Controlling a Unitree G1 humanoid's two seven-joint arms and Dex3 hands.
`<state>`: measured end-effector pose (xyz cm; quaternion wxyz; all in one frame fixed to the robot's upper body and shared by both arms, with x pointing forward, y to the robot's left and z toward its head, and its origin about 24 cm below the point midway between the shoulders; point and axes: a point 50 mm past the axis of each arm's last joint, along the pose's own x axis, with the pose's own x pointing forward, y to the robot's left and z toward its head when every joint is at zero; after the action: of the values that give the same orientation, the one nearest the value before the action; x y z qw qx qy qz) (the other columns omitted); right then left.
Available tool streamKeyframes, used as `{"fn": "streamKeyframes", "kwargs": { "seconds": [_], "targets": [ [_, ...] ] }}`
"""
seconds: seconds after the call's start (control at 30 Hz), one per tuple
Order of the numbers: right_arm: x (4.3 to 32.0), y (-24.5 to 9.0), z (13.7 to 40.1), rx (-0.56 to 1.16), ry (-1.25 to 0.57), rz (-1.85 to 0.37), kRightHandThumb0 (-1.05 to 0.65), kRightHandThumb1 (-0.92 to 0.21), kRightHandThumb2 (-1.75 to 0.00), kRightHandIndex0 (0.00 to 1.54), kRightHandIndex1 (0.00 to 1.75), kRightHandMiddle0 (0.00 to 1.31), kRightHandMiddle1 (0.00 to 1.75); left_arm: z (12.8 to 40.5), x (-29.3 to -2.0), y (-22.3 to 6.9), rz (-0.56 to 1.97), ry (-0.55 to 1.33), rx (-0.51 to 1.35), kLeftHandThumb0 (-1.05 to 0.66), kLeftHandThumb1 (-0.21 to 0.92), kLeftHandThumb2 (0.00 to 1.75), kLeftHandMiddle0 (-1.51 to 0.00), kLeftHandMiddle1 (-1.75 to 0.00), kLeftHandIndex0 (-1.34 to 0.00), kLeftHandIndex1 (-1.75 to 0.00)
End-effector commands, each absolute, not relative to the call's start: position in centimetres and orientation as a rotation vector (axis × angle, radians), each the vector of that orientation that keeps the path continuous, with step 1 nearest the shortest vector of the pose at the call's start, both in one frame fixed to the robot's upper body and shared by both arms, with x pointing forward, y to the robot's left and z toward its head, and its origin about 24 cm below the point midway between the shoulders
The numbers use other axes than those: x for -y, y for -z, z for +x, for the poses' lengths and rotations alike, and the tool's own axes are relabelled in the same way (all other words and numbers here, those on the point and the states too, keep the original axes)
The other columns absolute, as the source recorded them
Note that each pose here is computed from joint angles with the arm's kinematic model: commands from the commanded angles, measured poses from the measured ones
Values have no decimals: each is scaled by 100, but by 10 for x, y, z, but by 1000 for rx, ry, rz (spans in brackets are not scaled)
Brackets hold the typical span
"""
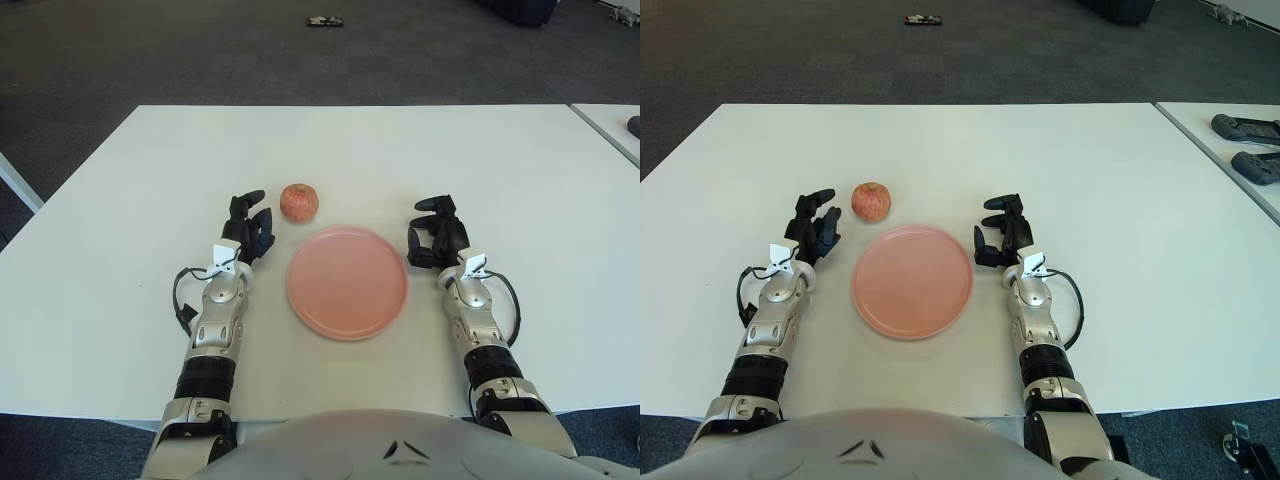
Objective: Put the apple into the plate.
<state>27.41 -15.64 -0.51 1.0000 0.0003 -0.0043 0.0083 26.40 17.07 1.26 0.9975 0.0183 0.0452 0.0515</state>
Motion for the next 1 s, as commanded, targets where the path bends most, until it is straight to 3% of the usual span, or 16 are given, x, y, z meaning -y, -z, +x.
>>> {"fn": "streamKeyframes", "kwargs": {
  "seconds": [0.0,0.97],
  "targets": [
    [156,17,268,-58,-15,9,-5,-32,-129,128,175,103,175,266,-173,-16,48,-112,-77,-69,92,63,-39,-27,-5,-106],
    [157,17,268,-65,4,6,-3,-30,-130,130,175,103,175,266,-172,-16,46,-114,-79,-69,92,64,-40,-26,-4,-106]
  ]
}}
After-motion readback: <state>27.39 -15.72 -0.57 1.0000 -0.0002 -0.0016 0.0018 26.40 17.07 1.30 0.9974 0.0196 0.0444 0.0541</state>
